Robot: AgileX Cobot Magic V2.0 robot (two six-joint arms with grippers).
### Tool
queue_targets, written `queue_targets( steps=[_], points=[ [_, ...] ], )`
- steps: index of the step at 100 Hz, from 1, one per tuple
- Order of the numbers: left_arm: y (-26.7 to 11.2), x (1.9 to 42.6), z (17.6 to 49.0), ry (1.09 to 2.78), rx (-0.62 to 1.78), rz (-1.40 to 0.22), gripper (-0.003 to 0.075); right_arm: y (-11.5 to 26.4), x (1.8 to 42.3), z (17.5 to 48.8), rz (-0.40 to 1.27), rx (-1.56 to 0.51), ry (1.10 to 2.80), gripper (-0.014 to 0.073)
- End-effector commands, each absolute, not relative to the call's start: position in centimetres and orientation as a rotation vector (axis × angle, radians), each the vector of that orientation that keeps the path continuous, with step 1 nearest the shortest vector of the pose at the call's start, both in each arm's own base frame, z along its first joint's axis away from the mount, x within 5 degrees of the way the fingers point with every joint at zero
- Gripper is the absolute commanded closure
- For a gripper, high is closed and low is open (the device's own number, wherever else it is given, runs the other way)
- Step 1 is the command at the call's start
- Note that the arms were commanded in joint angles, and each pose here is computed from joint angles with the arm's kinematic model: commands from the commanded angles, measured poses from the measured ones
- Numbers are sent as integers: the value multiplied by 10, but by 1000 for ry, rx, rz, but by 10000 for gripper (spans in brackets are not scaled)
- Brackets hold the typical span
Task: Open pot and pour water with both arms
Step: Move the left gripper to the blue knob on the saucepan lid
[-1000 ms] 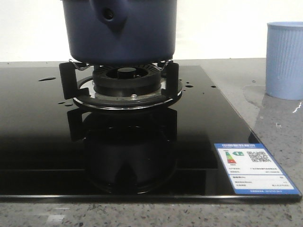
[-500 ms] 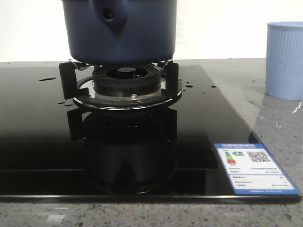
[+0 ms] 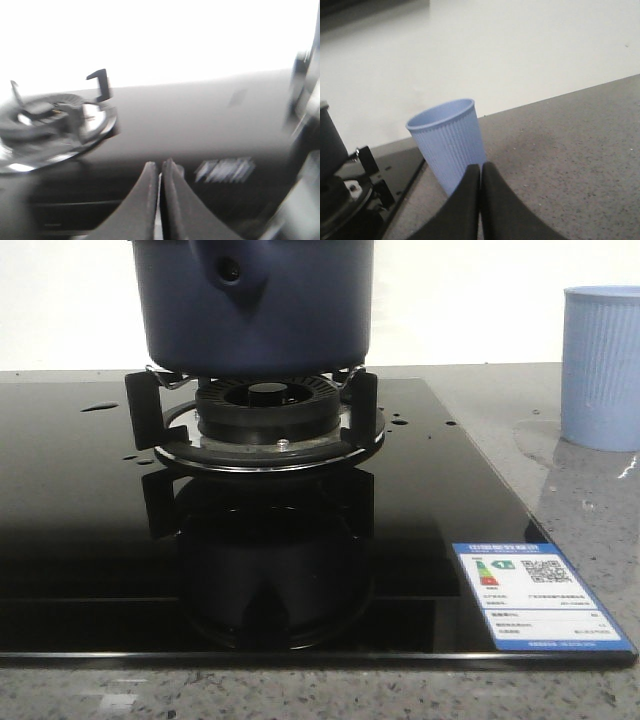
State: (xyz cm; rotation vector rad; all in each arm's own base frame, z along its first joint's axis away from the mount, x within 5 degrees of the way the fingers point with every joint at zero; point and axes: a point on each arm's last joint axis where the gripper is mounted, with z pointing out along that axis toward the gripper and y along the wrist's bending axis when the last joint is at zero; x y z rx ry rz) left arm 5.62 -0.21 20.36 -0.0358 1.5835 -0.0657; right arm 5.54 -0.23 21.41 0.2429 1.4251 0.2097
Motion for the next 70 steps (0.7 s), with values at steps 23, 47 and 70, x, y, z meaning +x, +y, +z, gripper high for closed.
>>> queue_targets(
  steps=[23,47,70],
  points=[
    [15,54,207,1180,-927,-812,739,-5,53,218,390,410,1287,641],
    [5,53,217,1230,-857,-891,739,-1,47,242,418,392,1343,641],
    [-17,54,261,1487,-472,-789,739,8,43,281,444,377,1654,641]
  ],
)
